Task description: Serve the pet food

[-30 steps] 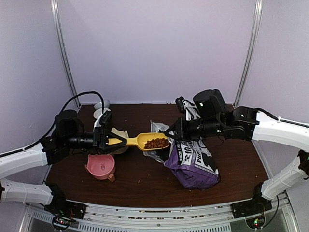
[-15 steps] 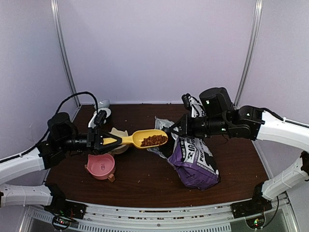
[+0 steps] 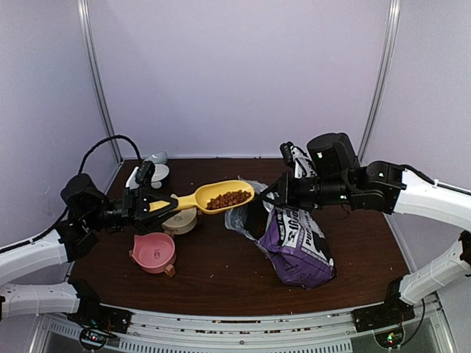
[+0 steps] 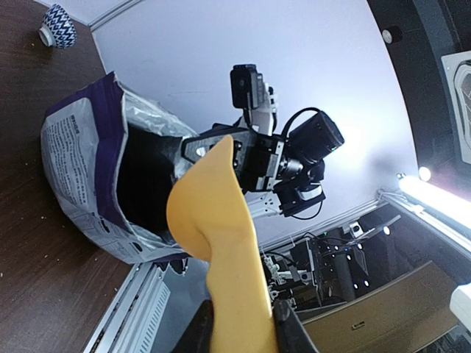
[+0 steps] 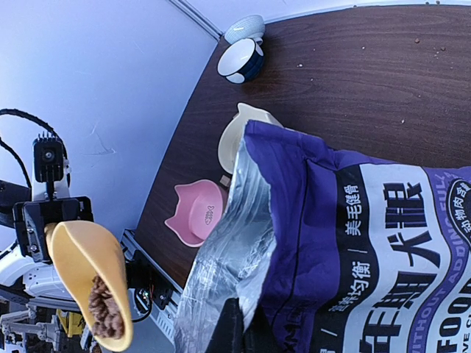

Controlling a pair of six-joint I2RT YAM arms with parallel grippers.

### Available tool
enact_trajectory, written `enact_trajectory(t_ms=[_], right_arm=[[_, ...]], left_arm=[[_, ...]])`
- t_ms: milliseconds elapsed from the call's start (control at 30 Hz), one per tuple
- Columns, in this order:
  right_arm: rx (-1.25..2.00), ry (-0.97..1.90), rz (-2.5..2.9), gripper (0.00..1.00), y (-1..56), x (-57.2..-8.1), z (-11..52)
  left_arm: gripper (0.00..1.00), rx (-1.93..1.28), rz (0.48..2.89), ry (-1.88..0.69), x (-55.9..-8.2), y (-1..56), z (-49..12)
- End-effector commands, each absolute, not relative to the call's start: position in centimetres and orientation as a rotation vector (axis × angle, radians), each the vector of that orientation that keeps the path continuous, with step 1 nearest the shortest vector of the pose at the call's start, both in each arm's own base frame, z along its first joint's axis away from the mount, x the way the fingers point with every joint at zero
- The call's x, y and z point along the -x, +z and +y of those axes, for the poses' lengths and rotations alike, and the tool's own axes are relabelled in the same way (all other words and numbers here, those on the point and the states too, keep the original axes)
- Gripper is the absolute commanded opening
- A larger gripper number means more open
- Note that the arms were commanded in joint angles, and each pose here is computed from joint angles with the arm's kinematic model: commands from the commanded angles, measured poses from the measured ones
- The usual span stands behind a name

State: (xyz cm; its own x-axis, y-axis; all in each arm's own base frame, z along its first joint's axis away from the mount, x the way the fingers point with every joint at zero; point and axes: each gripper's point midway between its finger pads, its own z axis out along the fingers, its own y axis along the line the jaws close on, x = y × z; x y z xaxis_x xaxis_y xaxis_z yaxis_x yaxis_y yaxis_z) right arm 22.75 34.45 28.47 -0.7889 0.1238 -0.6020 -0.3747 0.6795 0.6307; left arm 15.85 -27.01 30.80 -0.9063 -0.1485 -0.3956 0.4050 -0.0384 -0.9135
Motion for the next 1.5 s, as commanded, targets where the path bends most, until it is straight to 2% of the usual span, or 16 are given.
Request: enact_trajectory(t_ms=[0,100,267,500,800,1167,1467], right_arm=[[0.147,1.062,2.166,0.0,31.0,-23.6,33.8],[0.144,1.057,2.168,0.0,30.8,-23.6,33.8],[0.137,1.056,2.17,0.0,30.8,-23.7,33.7],[0.137,1.046,2.179,0.0,30.5,-23.8,33.6],[0.131,1.043,2.18,0.0,30.5,-24.0,33.5],[0.142,1.043,2.203,0.0,29.8,-24.0,33.9],[0.148,1.046,2.218,0.0,29.5,-24.3,34.3]], left_arm=[[0.06,-0.329,1.733,-2.058,-15.2,33.6,-26.6],[0.06,-0.303,1.738,-2.037,-15.6,33.9,-26.5],[0.06,-0.124,1.804,-1.861,-18.5,32.5,-24.8],[0.07,0.116,1.762,-1.781,-22.0,31.3,-21.0],[0.06,0.416,1.852,-1.557,-24.4,23.9,-15.1],[0.06,0.553,1.981,-1.395,-25.1,18.9,-12.8],[0.06,0.55,2.032,-1.337,-25.9,17.8,-12.5]])
